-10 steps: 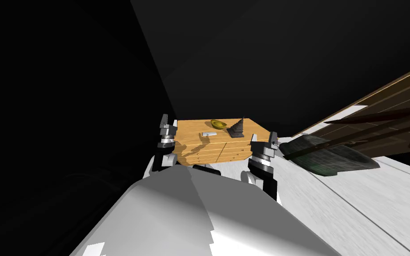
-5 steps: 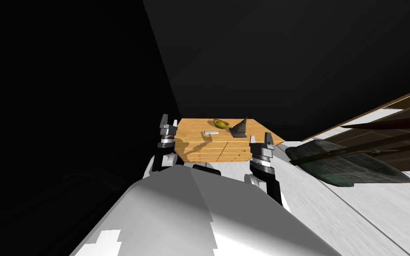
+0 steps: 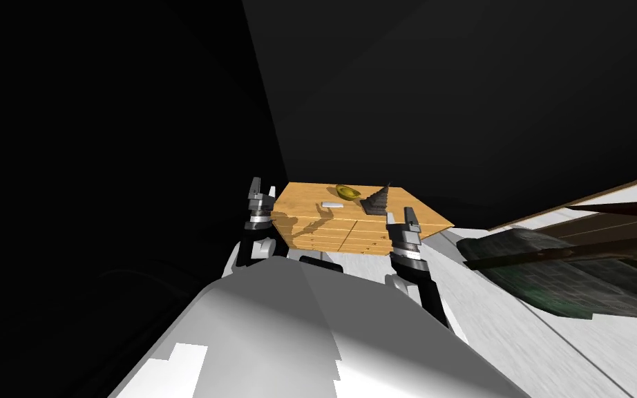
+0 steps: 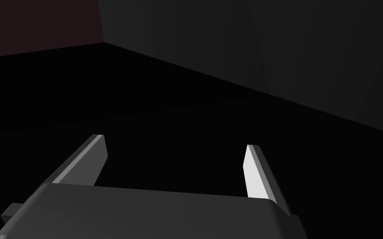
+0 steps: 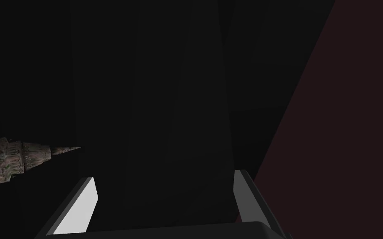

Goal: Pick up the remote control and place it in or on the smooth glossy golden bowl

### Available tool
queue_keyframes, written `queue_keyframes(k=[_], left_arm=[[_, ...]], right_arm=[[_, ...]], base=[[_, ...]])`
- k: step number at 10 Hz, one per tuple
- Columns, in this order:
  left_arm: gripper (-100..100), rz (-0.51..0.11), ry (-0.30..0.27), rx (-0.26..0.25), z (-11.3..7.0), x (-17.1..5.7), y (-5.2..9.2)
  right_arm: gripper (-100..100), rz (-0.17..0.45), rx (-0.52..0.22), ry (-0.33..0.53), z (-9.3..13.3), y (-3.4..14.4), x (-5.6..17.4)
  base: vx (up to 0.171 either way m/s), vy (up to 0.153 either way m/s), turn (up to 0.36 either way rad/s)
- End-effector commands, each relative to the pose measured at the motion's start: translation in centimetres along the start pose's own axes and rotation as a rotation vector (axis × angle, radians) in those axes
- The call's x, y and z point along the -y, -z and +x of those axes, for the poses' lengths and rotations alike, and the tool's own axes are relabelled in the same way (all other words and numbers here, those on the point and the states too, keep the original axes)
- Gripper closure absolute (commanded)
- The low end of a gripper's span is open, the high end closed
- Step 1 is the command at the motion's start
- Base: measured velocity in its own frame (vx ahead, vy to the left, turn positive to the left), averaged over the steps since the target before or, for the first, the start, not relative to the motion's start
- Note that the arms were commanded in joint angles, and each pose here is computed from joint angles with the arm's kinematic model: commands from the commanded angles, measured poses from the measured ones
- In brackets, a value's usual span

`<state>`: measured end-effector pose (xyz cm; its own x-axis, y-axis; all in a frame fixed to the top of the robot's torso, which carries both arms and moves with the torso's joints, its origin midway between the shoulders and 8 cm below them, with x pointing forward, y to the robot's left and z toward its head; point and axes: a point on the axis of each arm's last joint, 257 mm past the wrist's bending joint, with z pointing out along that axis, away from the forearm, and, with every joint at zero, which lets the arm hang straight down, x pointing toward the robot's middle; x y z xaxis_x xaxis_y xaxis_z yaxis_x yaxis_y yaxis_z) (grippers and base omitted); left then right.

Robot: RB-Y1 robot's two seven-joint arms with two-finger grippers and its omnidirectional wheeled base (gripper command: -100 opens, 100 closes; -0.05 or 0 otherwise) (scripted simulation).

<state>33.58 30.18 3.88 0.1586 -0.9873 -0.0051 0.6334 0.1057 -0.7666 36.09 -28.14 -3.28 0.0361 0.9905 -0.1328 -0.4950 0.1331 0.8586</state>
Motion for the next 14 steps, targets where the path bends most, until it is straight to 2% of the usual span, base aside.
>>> queue_keyframes(k=[1, 4, 5, 7, 10, 12, 13, 14], left_arm=[[0, 0.0, 0.0, 0.0, 0.0, 0.0, 0.0], [0, 0.0, 0.0, 0.0, 0.0, 0.0, 0.0], [0, 0.0, 0.0, 0.0, 0.0, 0.0, 0.0], [0, 0.0, 0.0, 0.0, 0.0, 0.0, 0.0], [0, 0.0, 0.0, 0.0, 0.0, 0.0, 0.0], [0, 0.0, 0.0, 0.0, 0.0, 0.0, 0.0], [0, 0.0, 0.0, 0.0, 0.0, 0.0, 0.0], [0, 0.0, 0.0, 0.0, 0.0, 0.0, 0.0]], right_arm=[[-100, 0.029, -0.034, 0.028, 0.0, 0.3, 1.0], [-100, 0.061, -0.107, 0.077, 0.4, 0.7, 2.0], [-100, 0.09, -0.126, 0.097, 0.2, 1.1, 3.0], [-100, 0.093, -0.163, 0.118, 0.5, 1.2, 3.0], [-100, 0.159, -0.235, 0.174, 0.2, 2.3, 5.2], [-100, 0.162, -0.272, 0.196, 0.5, 2.4, 5.2], [-100, 0.196, -0.297, 0.217, 0.2, 3.1, 6.3], [-100, 0.198, -0.324, 0.233, 0.3, 3.1, 6.3]], base=[[-0.065, -0.024, 0.223], [-0.051, -0.029, 0.166], [-0.051, -0.034, 0.297], [-0.029, -0.02, 0.052], [-0.043, -0.02, 0.248], [-0.032, -0.017, 0.06], [-0.034, -0.009, 0.318], [-0.036, -0.022, 0.201]])
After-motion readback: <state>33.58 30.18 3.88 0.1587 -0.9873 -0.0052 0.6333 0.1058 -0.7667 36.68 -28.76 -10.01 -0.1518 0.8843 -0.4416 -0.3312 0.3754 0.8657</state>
